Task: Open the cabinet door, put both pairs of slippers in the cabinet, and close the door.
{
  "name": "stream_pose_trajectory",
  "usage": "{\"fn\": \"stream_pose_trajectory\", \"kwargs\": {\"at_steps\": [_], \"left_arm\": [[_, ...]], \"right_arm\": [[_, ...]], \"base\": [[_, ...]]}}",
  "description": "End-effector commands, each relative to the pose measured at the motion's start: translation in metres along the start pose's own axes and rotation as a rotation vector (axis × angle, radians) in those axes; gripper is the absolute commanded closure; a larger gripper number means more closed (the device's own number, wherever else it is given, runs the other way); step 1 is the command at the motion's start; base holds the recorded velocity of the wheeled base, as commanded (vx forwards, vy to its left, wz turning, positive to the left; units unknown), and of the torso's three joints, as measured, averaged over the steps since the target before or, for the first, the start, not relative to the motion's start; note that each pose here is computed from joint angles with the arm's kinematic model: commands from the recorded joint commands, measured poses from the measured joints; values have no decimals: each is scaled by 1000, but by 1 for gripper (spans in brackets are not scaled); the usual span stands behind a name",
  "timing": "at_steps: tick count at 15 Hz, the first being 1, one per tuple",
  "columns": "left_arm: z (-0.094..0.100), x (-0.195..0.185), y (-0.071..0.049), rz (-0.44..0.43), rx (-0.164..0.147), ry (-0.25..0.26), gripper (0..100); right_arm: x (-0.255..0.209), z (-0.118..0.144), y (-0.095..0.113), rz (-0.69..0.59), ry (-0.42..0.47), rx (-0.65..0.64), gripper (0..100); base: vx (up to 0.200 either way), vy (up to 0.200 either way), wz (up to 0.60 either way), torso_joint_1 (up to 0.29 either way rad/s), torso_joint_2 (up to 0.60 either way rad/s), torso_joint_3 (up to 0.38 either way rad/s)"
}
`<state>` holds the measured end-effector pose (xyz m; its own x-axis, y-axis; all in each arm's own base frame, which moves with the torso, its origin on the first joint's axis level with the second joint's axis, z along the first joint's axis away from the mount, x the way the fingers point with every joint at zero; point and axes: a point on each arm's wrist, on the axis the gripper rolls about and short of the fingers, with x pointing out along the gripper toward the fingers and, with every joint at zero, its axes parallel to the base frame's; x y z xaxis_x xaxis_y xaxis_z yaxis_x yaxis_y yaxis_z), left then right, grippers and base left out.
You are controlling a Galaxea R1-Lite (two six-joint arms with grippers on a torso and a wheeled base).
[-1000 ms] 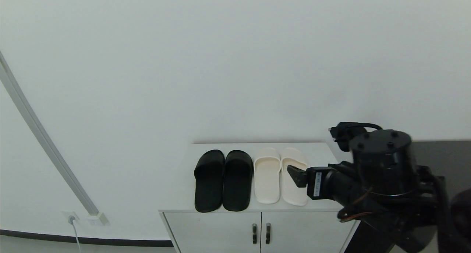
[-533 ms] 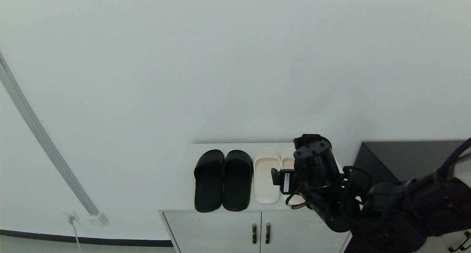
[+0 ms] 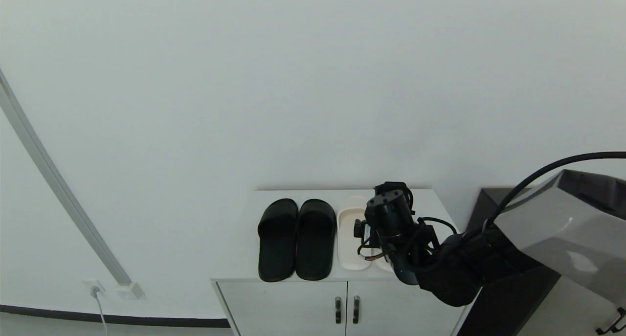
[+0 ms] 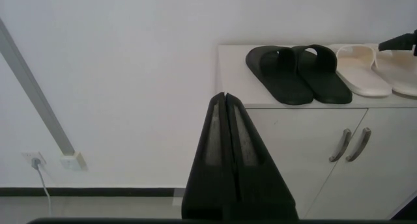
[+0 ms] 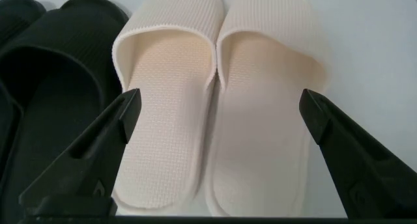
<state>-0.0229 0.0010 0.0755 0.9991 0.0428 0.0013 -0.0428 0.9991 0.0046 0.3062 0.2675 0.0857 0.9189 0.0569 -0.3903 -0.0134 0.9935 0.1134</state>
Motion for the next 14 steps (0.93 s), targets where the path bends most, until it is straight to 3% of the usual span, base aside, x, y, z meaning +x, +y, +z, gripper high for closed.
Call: {"fn": "stream_pose_trajectory", "kwargs": {"at_steps": [1,14], "left_arm": [[0,0,0,0,0,1,100],[0,0,0,0,0,1,100]], "right_arm": [[20,-10,6,-21,5,-5,0],[76,-16,13,-67,-35,-17,0]], "base": [[0,0,0,0,0,0],[0,0,0,0,0,0]]}}
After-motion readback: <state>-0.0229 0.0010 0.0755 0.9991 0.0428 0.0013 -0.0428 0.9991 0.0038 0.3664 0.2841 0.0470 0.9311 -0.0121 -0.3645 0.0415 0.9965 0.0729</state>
